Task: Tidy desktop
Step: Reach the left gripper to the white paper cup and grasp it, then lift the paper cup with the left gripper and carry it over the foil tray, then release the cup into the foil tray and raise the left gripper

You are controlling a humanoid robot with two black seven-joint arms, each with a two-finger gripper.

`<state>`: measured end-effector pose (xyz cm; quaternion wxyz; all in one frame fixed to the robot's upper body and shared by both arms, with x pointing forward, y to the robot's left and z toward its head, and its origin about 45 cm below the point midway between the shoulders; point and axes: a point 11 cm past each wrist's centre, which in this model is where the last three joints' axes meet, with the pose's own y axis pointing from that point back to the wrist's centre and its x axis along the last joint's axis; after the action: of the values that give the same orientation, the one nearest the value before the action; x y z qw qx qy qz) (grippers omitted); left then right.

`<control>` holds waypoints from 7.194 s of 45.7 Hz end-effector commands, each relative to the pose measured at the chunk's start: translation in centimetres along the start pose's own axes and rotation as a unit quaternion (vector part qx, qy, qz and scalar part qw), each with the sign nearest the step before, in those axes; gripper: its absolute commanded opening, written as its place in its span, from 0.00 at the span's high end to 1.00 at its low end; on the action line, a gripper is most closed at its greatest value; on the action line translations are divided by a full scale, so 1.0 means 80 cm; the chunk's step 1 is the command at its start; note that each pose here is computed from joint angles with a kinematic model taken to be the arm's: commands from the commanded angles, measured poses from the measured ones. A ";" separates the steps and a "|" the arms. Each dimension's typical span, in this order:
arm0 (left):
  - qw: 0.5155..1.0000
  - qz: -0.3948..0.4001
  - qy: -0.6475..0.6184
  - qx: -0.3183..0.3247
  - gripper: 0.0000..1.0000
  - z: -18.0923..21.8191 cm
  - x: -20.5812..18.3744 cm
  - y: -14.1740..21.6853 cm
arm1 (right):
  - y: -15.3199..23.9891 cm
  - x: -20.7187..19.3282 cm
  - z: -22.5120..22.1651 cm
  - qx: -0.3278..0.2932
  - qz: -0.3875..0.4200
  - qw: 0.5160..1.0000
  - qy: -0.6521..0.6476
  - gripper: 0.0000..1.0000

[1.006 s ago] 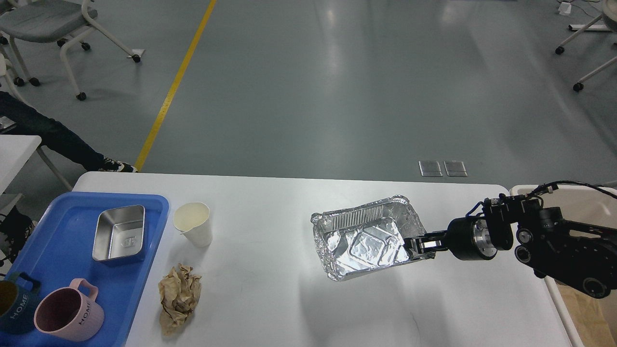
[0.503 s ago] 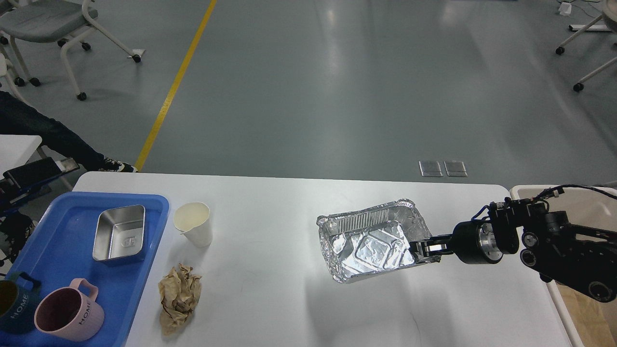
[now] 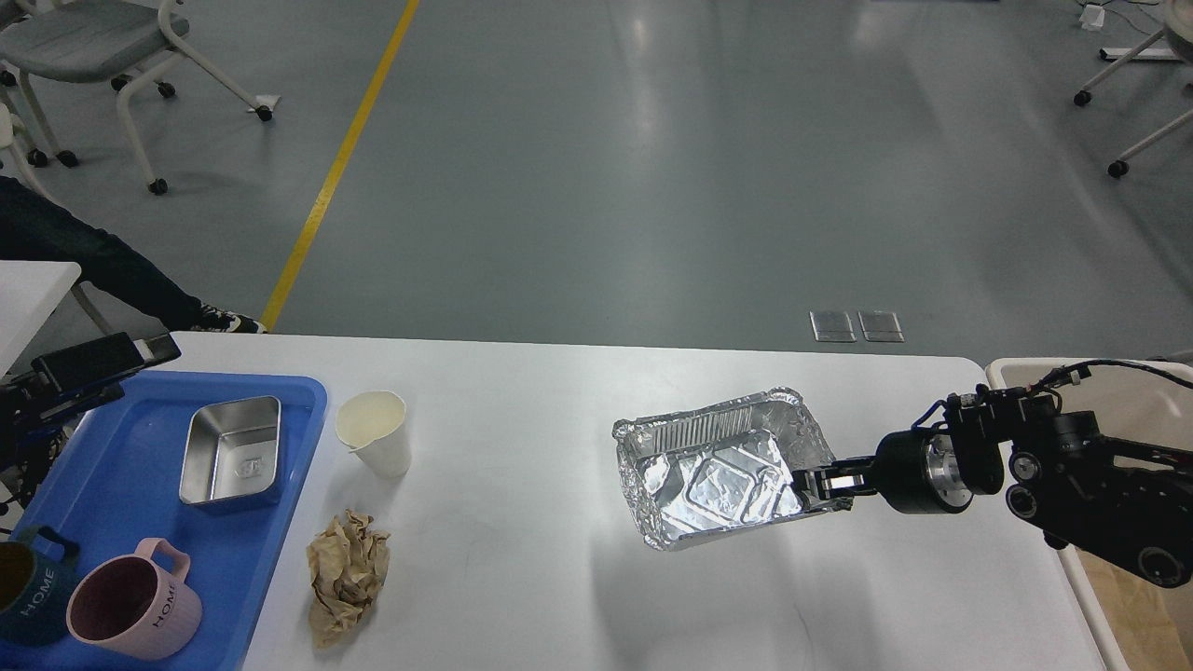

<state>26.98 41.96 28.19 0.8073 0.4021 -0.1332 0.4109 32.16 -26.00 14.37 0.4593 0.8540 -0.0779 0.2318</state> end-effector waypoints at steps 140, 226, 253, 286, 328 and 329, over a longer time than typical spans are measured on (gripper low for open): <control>0.994 -0.056 0.018 0.096 1.00 -0.058 -0.153 -0.264 | -0.003 -0.010 -0.003 0.012 0.003 1.000 -0.011 1.00; 0.961 -0.149 -0.201 -0.120 1.00 0.209 -0.103 -0.235 | -0.002 -0.010 -0.002 0.012 0.004 1.000 -0.014 1.00; 0.910 -0.247 -0.265 -0.201 1.00 0.353 -0.281 -0.318 | 0.000 -0.003 -0.004 0.015 0.010 1.000 -0.015 1.00; 0.910 -0.244 -0.299 -0.152 0.98 0.351 -0.316 -0.355 | 0.003 0.002 -0.013 0.026 0.016 0.999 -0.012 1.00; 0.946 -0.198 -0.182 -0.183 0.36 0.403 -0.287 -0.357 | 0.002 -0.003 -0.016 0.032 0.014 0.999 -0.019 1.00; 0.946 -0.195 -0.181 -0.182 0.36 0.402 -0.285 -0.358 | 0.002 -0.003 -0.015 0.031 0.014 0.999 -0.019 1.00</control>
<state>38.31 -4.97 20.87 0.8933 0.3363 -0.2694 0.1276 31.43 -25.05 14.92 0.4270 0.8715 -0.0906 0.2237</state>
